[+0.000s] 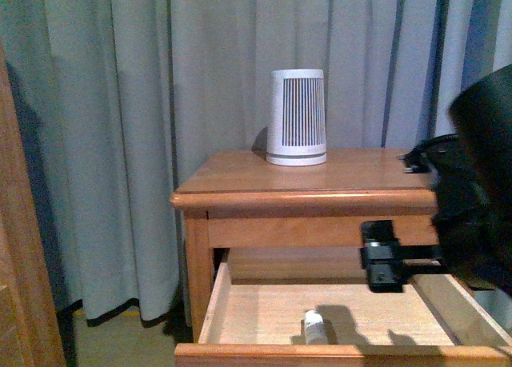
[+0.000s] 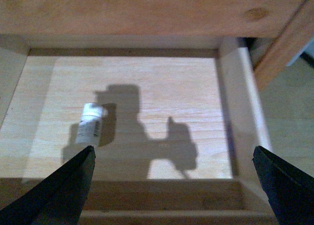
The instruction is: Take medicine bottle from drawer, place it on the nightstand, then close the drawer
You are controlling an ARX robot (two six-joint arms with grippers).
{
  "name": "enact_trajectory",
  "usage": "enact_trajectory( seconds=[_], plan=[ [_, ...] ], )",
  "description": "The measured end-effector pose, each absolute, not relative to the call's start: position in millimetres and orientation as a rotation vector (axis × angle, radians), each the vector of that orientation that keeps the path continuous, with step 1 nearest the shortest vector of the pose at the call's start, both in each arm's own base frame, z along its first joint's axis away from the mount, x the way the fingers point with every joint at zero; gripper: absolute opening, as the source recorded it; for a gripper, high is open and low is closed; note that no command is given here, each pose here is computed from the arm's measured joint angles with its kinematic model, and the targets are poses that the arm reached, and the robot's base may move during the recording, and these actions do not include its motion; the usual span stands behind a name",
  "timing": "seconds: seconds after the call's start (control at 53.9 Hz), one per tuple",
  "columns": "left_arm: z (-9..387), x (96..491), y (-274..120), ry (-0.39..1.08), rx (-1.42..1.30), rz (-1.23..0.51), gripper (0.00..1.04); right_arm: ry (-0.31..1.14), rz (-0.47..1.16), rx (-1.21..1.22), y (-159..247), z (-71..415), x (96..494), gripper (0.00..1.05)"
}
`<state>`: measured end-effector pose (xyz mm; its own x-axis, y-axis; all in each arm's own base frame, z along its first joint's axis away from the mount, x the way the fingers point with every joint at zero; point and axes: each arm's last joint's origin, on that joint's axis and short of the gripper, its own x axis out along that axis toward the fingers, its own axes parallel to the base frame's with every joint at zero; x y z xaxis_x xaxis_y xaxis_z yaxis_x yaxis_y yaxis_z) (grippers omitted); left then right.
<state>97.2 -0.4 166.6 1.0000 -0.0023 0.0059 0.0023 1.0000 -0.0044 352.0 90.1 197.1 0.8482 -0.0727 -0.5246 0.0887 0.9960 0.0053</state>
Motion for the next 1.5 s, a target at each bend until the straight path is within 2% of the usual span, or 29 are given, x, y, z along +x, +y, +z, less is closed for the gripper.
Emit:
enact_trajectory(
  seconds=[0.39, 0.873, 0.966, 1.281, 1.337, 1.504],
  plan=[
    [166.6, 97.2, -0.4, -0.006, -0.004, -0.002, 0.98, 0.726, -0.068, 0.122, 141.6, 143.6, 416.1, 0.98],
    [166.6, 97.2, -0.4, -0.006, -0.004, -0.002, 0.98, 0.813, -0.071, 0.12, 168.9, 99.5, 458.7, 0.98],
    [166.6, 97.2, -0.4, -0.006, -0.004, -0.002, 0.98, 0.844, -0.08, 0.125, 169.6, 94.4, 460.7, 0.82],
    [166.6, 97.2, -0.4, -0.006, -0.004, -0.002, 0.98, 0.865, -0.106, 0.121, 166.7, 88.0, 461.5, 0.37],
    [166.6, 97.2, -0.4, -0.006, -0.004, -0.002, 0.98, 0.861, -0.117, 0.12, 165.6, 88.9, 461.9, 0.32],
    [166.6, 97.2, -0.4, -0.006, -0.004, -0.002, 0.98, 0.826, -0.13, 0.13, 160.9, 101.7, 464.2, 0.3]
  ],
)
